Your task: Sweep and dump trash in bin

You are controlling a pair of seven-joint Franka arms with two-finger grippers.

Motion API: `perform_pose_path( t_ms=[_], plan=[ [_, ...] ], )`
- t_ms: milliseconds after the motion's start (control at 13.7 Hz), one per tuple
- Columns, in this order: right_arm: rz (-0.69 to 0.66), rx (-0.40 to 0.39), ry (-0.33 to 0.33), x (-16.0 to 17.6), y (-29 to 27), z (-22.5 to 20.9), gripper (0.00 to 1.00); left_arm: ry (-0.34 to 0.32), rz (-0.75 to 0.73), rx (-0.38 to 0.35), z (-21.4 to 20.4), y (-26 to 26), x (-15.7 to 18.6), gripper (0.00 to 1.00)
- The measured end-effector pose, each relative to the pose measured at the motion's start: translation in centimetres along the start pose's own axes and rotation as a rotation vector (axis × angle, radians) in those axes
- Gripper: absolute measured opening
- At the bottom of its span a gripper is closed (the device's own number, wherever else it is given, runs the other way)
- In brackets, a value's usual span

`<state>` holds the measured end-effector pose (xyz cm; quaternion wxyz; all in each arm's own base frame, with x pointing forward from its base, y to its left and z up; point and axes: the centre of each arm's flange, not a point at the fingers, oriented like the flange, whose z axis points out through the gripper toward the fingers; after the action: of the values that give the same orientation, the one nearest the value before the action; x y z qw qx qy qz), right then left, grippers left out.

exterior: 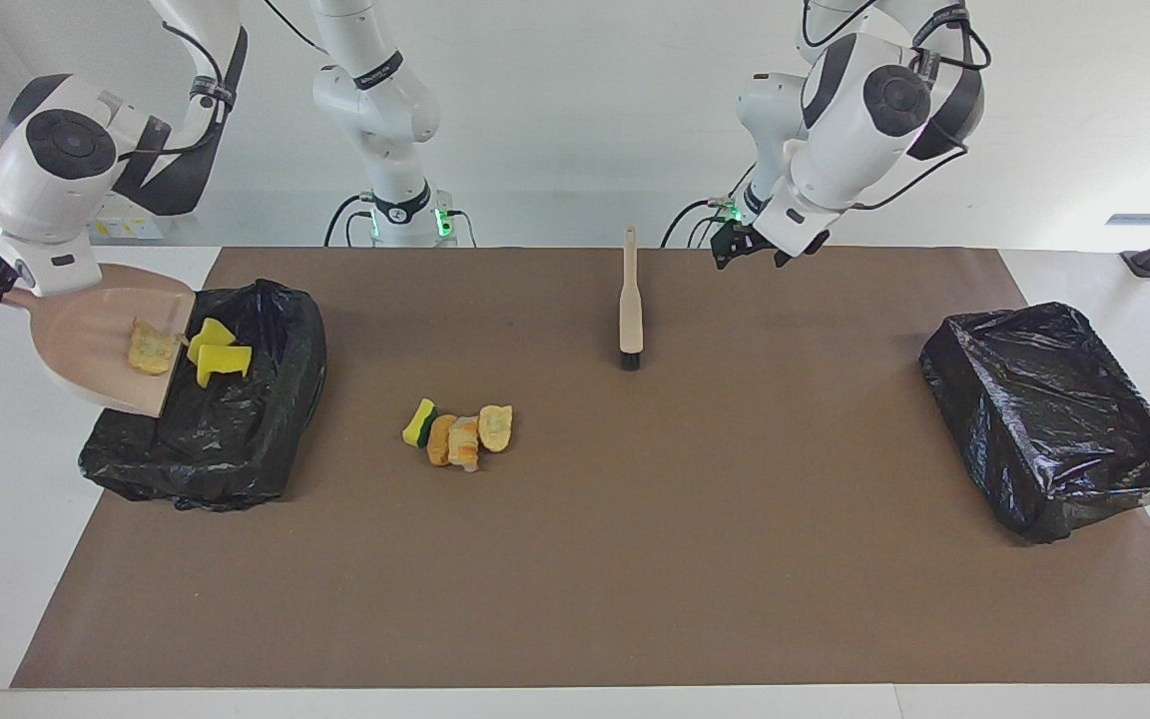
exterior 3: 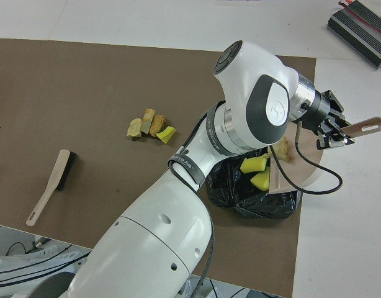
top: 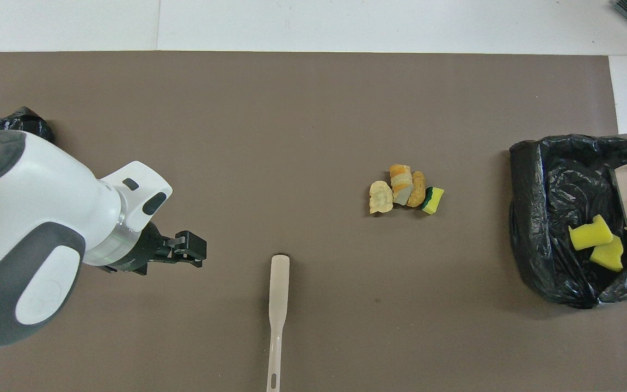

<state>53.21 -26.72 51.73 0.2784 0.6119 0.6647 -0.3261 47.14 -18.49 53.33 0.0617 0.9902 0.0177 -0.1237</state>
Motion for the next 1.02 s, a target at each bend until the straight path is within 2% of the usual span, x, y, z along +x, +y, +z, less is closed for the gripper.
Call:
perform_pose_path(
  t_ms=[146,365,510,729,1021],
  plan=[
    [-0.027,-0.006,-0.046,-0.1,0.2,-0.3,0.32,0.04,0.033,0.005,-1.8,-1.1,0.6,1.0],
    [-0.053,-0.025,-0.067,0.6,0.9,-1.4,0.32,0.077,0.053,0.042,-3.0,-1.3,0.9,1.0],
    [-0.08,-0.025,-0.104,1.3,1.5,-2.6,0.32,0.104,0.061,0.073,-3.8,-2.6,1.8,1.0],
    [-0.094,-0.018,-0.151,1.6,1.9,-3.8,0.32,0.138,0.091,0.07,-5.4,-7.7,4.2,1.0],
    [-0.102,-0.003,-0.181,1.6,2.0,-4.5,0.32,0.227,0.105,0.078,-8.7,-13.8,5.8,1.0]
  ],
)
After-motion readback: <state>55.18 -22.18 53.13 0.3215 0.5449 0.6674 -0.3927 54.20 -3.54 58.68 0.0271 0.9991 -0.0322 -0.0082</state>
